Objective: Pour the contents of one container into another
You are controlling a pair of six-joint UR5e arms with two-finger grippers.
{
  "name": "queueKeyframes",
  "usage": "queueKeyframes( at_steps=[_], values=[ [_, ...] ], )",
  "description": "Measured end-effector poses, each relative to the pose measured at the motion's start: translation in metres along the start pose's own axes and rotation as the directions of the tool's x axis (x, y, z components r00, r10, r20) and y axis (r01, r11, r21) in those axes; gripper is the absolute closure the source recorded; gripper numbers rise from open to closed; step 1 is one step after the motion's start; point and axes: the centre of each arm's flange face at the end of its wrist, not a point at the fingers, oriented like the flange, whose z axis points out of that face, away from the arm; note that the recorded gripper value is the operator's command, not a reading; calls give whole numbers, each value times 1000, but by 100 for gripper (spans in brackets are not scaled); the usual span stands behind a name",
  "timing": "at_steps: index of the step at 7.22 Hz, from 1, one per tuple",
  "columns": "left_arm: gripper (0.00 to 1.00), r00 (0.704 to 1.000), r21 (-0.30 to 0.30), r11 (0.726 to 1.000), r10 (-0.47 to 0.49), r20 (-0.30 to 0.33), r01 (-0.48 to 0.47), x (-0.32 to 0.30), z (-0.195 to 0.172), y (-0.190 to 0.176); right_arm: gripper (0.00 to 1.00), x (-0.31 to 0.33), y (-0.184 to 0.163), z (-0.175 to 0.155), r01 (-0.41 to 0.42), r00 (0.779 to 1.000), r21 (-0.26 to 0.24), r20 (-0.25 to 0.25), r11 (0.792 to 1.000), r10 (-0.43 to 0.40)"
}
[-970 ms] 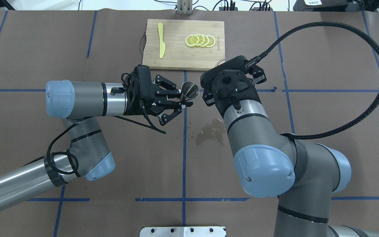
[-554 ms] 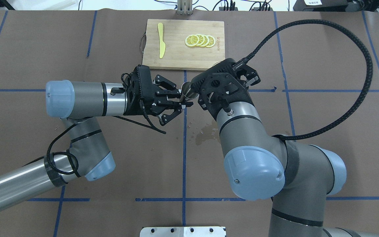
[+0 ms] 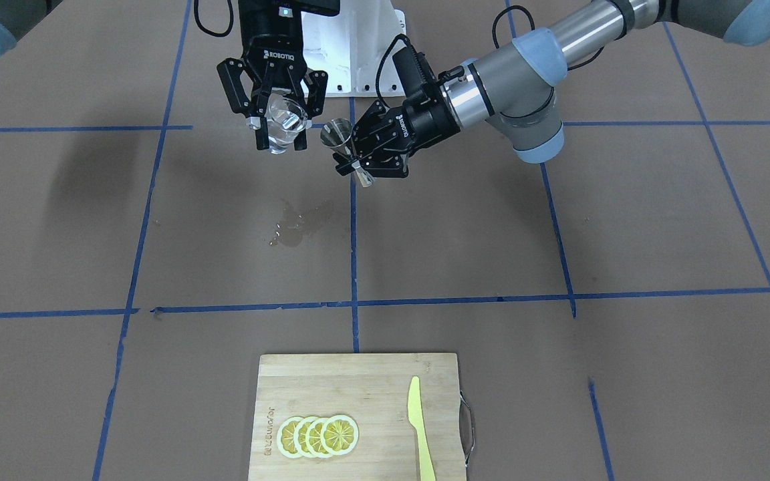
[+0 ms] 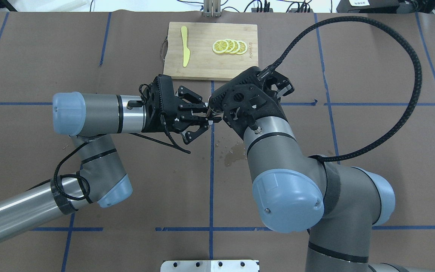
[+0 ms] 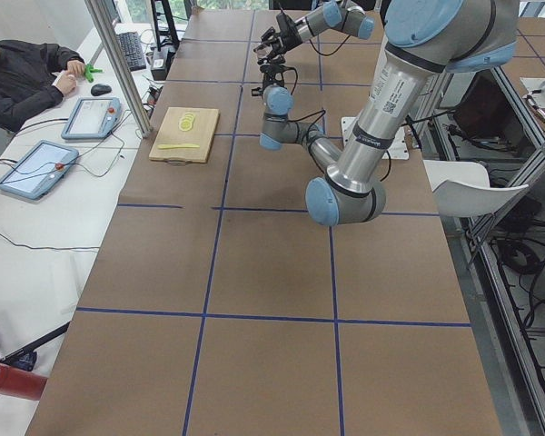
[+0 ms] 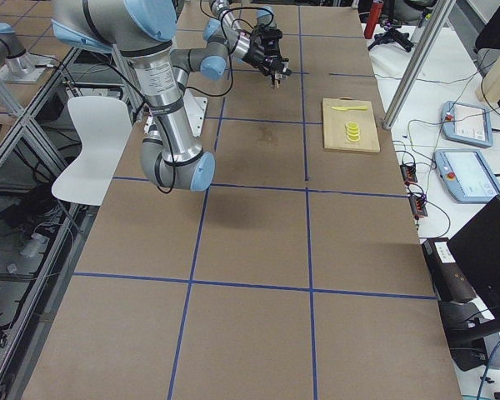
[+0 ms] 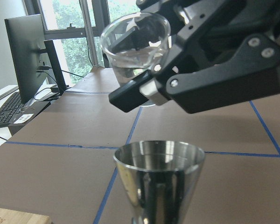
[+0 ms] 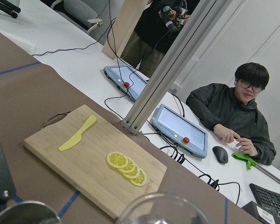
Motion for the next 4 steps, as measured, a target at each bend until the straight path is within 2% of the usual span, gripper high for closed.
queueKeyframes(
  at_steps=[4],
  values=[
    [100, 1000, 0, 1000, 0, -1, 0, 1, 0, 0, 100, -5, -3, -3, 90, 996, 8, -5, 996, -90]
  ],
)
